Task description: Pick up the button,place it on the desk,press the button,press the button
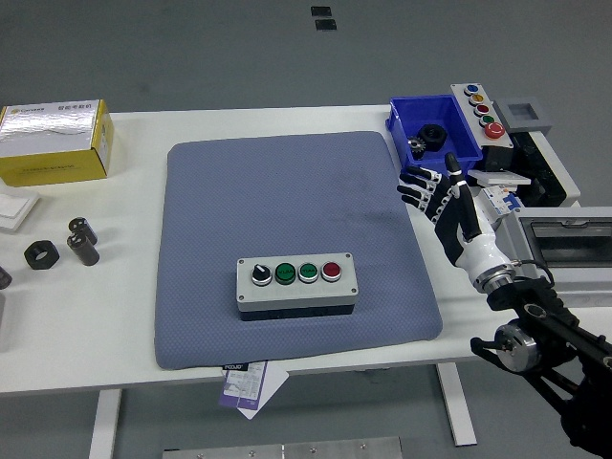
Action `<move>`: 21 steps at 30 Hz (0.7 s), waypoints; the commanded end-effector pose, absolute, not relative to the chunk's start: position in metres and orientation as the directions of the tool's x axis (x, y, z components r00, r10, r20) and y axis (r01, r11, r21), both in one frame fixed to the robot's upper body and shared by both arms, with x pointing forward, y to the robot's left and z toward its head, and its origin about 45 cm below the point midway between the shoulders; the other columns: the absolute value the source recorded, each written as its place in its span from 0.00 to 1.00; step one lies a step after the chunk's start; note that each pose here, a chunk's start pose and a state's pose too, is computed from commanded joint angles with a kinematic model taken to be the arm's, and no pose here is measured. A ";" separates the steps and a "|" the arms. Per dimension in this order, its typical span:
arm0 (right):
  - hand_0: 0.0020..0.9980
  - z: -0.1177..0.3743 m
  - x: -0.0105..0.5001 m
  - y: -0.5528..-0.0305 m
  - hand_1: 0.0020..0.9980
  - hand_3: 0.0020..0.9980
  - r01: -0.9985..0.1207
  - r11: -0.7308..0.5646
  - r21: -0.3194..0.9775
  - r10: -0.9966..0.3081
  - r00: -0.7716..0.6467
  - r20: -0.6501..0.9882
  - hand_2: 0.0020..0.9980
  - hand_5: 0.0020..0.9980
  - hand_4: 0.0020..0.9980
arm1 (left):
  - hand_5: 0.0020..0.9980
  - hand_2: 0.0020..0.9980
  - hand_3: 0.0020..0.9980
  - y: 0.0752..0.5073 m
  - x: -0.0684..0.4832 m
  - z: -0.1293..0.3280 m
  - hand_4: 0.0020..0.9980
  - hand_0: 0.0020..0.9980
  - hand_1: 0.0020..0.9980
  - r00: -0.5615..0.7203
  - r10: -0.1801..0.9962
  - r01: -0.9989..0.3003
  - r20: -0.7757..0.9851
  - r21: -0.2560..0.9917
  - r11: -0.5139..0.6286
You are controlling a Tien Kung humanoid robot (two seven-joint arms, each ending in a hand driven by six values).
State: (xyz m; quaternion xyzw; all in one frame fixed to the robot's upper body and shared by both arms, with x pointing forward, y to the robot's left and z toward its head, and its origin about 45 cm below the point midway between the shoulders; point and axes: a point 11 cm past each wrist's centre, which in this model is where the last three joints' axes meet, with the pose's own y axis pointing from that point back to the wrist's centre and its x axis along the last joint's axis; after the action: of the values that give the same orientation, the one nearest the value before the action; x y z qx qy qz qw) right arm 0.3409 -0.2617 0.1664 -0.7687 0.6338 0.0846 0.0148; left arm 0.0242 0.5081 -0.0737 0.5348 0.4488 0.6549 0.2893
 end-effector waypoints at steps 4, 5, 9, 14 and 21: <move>0.84 0.175 0.346 -0.254 0.74 0.74 -0.972 -0.225 0.066 -0.966 0.213 -0.145 0.74 1.00 0.97 | 0.23 0.62 0.62 0.513 0.026 -0.071 0.72 0.72 0.70 -0.259 0.855 0.100 0.450 0.892 -0.440; 0.84 0.176 0.348 -0.252 0.74 0.74 -0.971 -0.229 0.062 -0.965 0.218 -0.144 0.74 1.00 0.97 | 0.23 0.62 0.62 0.514 0.026 -0.070 0.72 0.72 0.70 -0.258 0.853 0.100 0.453 0.891 -0.443; 0.84 0.178 0.350 -0.255 0.74 0.74 -0.974 -0.222 0.054 -0.966 0.212 -0.150 0.74 1.00 0.97 | 0.23 0.62 0.62 0.513 0.030 -0.071 0.72 0.72 0.70 -0.254 0.857 0.087 0.448 0.893 -0.442; 0.84 0.180 0.351 -0.266 0.74 0.74 -0.977 -0.208 0.042 -0.966 0.198 -0.168 0.74 1.00 0.96 | 0.23 0.62 0.62 0.512 0.036 -0.071 0.72 0.72 0.70 -0.246 0.862 0.070 0.443 0.895 -0.440; 0.84 0.177 0.350 -0.283 0.74 0.74 -0.986 -0.158 0.050 -0.972 0.147 -0.183 0.74 0.99 0.95 | 0.23 0.62 0.62 0.516 0.033 -0.069 0.72 0.72 0.70 -0.251 0.856 0.079 0.452 0.891 -0.447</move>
State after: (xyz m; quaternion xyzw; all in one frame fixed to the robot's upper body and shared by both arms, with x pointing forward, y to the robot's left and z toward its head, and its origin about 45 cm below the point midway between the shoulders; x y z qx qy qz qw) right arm 0.3500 -0.2834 0.1769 -0.7561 0.6475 0.0862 0.0407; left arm 0.0332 0.5164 -0.0687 0.5367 0.4355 0.6601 0.2943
